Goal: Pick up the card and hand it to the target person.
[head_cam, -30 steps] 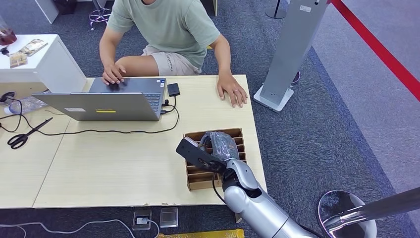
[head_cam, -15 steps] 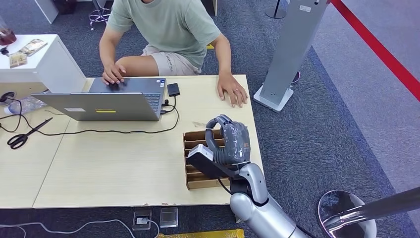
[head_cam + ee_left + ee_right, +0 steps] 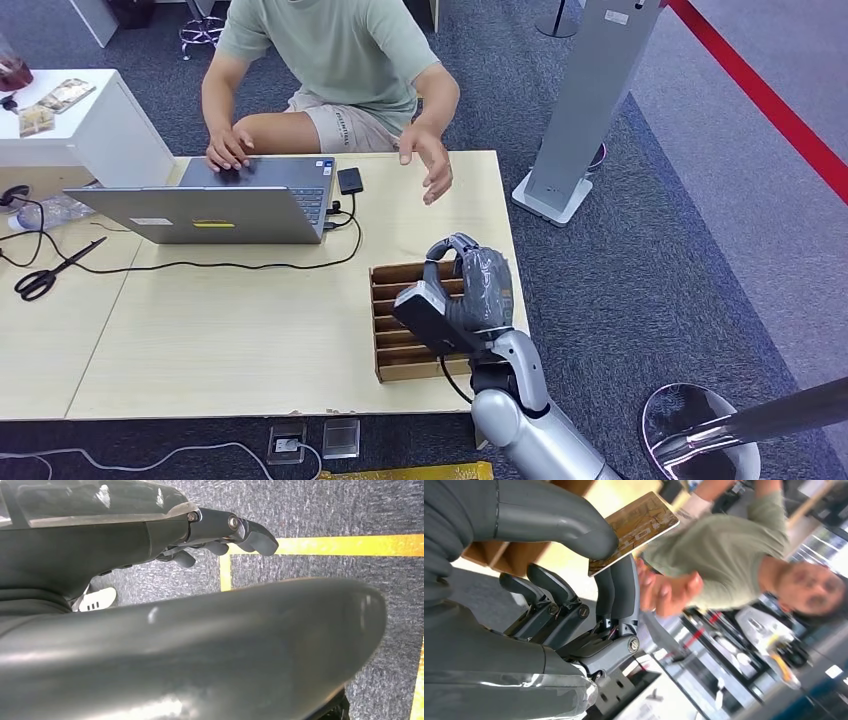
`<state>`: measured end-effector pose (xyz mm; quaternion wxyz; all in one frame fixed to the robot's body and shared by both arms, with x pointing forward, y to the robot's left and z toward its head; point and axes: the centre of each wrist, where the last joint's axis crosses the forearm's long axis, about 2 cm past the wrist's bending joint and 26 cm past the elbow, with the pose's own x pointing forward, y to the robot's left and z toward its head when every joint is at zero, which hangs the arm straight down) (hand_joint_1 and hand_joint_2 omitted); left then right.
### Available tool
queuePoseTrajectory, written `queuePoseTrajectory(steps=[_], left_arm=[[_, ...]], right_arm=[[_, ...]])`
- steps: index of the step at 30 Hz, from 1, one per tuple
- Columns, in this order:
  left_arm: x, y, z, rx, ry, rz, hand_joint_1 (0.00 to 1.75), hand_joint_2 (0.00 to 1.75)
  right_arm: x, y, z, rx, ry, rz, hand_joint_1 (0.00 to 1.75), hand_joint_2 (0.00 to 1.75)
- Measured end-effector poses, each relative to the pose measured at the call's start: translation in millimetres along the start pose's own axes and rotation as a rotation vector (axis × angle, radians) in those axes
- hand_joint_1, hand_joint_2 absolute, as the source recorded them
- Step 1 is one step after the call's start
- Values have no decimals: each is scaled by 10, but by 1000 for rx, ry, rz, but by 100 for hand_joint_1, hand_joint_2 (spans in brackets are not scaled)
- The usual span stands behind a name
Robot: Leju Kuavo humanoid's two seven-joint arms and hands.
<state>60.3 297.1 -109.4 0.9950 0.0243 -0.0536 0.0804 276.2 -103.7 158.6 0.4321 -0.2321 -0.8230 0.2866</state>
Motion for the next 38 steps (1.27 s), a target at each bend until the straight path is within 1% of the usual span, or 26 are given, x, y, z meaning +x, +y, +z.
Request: queuePoseTrajectory(steps=[4, 7, 10, 13, 15, 18, 23, 27, 38], left_arm=[[3, -1, 0, -3, 5, -3, 0, 0], [5, -2, 0, -9, 1, -12, 0, 0], [16, -6, 1, -15, -14, -24, 0, 0], [25, -10, 1, -18, -23, -35, 0, 0], [25, -10, 1, -16, -17, -39, 0, 0], [24, -10, 1, -11, 2, -37, 0, 0], [25, -8, 1, -11, 16, -34, 0, 0], [24, -10, 1, -19, 5, -33, 0, 0], [20, -14, 1, -39, -19, -39, 0, 0]], right_arm=[[-47, -7, -144, 70, 56, 29, 175, 175], [-90, -24, -322, 101, 73, 62, 175, 175], [-150, -59, -584, 105, 82, 120, 175, 175], [-241, -123, -881, 82, 96, 233, 175, 175], [-297, -157, -1030, 73, 101, 300, 175, 175], [-360, -157, -1139, 81, 114, 347, 175, 175], [-432, -105, -1184, 111, 145, 387, 175, 175], [-440, -60, -1190, 129, 161, 399, 0, 175], [-462, -5, -1186, 143, 179, 406, 0, 175]])
